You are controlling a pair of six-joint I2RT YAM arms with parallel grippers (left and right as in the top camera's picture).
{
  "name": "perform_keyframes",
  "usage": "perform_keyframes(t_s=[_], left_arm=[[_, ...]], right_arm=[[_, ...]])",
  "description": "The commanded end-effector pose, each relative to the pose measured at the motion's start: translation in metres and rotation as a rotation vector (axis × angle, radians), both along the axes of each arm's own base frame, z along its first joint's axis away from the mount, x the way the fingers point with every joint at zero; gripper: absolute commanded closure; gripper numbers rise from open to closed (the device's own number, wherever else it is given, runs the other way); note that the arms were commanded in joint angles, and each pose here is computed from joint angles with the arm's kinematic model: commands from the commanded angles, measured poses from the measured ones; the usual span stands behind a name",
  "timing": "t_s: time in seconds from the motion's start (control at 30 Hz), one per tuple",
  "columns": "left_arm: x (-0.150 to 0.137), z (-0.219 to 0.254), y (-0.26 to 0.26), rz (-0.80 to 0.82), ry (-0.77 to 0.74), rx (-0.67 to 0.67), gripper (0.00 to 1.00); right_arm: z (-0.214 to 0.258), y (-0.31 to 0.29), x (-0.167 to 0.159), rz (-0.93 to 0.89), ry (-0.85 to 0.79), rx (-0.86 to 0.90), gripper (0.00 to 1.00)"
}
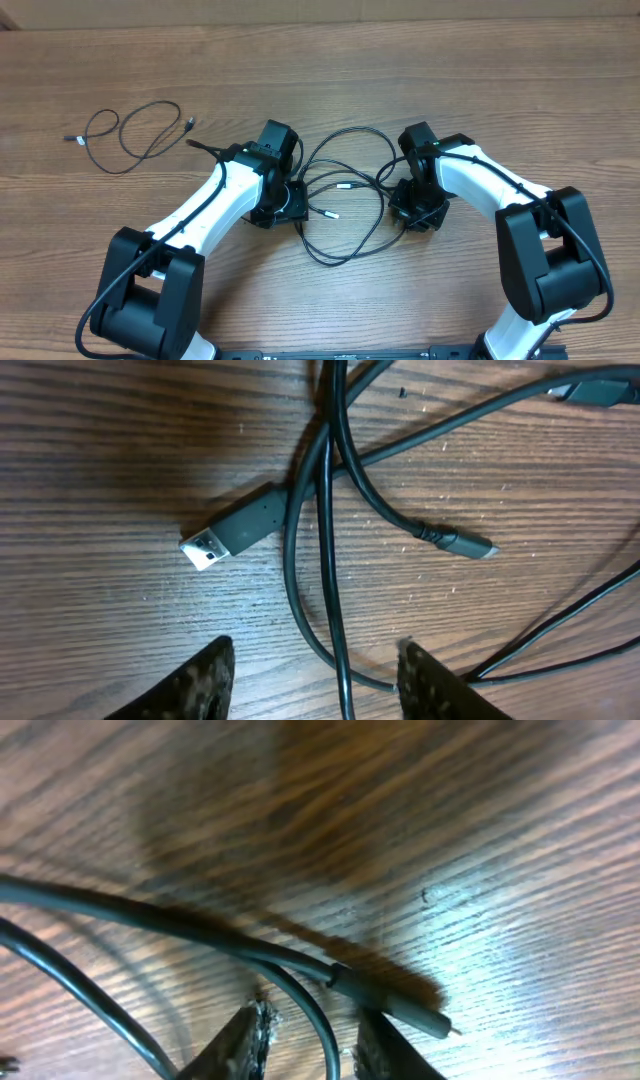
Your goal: Untangle cables
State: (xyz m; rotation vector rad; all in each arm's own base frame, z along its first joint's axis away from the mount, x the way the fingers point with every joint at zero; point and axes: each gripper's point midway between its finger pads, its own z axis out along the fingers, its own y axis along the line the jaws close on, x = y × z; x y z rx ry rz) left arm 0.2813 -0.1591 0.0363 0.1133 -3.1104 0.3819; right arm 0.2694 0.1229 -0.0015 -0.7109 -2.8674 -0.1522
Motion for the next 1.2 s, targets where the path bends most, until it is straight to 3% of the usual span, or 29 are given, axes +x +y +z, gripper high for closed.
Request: perform_keyframes(t_s=[0.0, 0.03, 0.73, 1.17], left_arm=[[0.004, -0.002, 0.003, 0.012, -0.006, 0.017, 0.40], [0.004, -0.002, 0.003, 0.012, -0.009, 0.019, 0.39], [0.001, -0.006, 0.005, 0.012, -0.002, 0.025, 0.39], [-0.015, -0.013, -0.005, 0.024, 0.046, -0.007, 0.54]], right_arm=[[-0.006, -0.012, 0.009, 0.009, -0.046, -0.068, 0.53], [-0.007, -0.013, 0.010, 0.010, -0.051, -0.074, 0.00], [-0.007, -0.013, 0.010, 0.010, -0.051, -0.073, 0.00], [-0.007, -0.013, 0.010, 0.010, -0.052, -0.074, 0.00]])
